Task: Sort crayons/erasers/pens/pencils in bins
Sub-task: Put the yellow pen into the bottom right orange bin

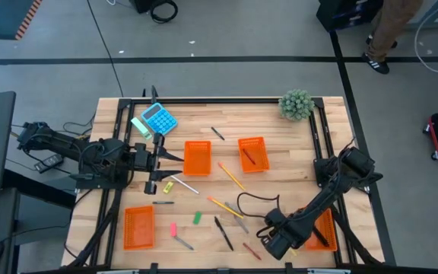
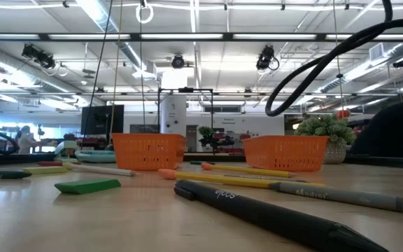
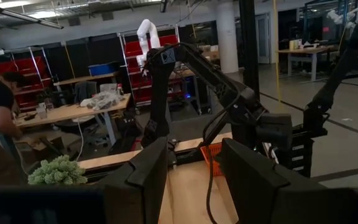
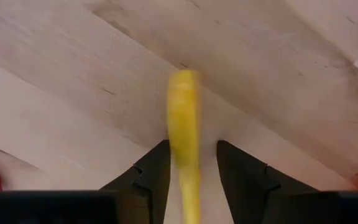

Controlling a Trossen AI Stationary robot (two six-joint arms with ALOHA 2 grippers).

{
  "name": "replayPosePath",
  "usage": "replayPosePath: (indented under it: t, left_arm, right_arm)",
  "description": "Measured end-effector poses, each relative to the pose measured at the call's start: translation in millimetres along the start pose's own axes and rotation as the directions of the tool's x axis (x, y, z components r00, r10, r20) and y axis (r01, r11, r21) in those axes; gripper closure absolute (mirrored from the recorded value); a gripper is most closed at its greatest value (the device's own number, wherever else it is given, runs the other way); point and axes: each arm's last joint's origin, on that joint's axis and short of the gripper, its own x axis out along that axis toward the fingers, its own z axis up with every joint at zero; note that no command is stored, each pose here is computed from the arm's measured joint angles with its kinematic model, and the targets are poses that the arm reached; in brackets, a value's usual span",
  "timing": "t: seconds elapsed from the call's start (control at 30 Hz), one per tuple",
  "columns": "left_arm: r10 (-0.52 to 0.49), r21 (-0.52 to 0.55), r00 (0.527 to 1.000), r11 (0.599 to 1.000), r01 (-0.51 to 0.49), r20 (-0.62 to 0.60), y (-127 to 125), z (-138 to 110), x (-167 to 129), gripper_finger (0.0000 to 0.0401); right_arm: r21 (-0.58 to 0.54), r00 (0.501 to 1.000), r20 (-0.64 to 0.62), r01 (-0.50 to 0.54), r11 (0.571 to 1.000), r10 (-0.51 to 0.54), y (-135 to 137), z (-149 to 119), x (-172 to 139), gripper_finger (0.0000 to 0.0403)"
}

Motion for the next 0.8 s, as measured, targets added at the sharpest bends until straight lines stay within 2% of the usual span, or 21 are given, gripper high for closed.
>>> replayPosePath:
  t: [0.27,0.6,0.8]
  left_arm:
    - [0.0,0.001,1.0,1.0,0.0,0.0,0.0,0.0,0.0,0.0239]
    - [0.0,0.001,1.0,1.0,0.0,0.001,0.0,0.1,-0.1,0.0239]
    - [0.0,0.002,1.0,1.0,0.0,0.001,0.0,0.1,-0.1,0.0239]
  right_arm:
    - [-0.005,1.0,-0.001,0.003,1.0,-0.003,1.7,-0.3,-1.3,0.0282]
    - [-0.071,1.0,0.003,0.002,0.997,-0.002,3.4,-0.9,-2.8,0.0345]
    - [-0.112,0.999,0.026,-0.015,0.994,0.018,2.6,-0.4,-10.9,0.0348]
